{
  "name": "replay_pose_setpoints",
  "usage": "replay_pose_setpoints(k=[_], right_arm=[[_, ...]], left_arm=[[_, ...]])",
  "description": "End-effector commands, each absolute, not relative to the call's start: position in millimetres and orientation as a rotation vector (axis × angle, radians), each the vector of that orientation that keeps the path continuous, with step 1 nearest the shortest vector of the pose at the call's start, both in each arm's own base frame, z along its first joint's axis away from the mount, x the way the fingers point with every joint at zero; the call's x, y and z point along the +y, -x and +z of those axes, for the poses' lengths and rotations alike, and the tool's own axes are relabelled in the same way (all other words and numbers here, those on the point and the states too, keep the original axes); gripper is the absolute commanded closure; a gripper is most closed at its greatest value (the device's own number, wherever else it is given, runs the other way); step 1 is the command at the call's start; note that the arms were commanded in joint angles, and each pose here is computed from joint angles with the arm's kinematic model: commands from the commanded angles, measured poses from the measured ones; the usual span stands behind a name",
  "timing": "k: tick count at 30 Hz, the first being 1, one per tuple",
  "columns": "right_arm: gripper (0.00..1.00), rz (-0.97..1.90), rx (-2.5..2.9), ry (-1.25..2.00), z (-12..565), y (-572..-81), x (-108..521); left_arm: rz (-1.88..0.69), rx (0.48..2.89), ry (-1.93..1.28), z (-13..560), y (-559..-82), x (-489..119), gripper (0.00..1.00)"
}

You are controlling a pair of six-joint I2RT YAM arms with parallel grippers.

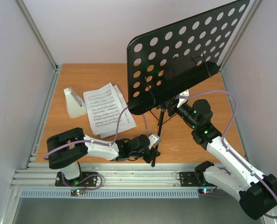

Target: Pack up the instrument practice props

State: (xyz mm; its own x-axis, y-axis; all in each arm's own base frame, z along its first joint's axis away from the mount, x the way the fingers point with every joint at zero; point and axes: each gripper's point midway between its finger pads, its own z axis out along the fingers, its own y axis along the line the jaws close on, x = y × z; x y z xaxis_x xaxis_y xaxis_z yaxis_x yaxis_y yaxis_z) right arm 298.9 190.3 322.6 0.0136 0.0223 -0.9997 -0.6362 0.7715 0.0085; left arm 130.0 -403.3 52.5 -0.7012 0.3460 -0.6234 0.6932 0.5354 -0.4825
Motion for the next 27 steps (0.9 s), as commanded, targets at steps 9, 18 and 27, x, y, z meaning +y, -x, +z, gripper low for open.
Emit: replay_pose_setpoints(k=[9, 18, 27], right_arm=[[0.99, 0.632, 1.512, 0.432, 340, -295, 185], [0.99, 0.645, 1.580, 0.454, 325, -292, 187], [0.99, 0.684, 1.630, 0.519, 308, -281, 194]], left_arm=[[-0.758, 1.927, -0.897, 140, -182, -410, 1.00], [-0.768, 1.831, -0.874, 178, -190, -421, 1.00], [-0.856, 1.792, -0.869, 197, -194, -427, 1.00]])
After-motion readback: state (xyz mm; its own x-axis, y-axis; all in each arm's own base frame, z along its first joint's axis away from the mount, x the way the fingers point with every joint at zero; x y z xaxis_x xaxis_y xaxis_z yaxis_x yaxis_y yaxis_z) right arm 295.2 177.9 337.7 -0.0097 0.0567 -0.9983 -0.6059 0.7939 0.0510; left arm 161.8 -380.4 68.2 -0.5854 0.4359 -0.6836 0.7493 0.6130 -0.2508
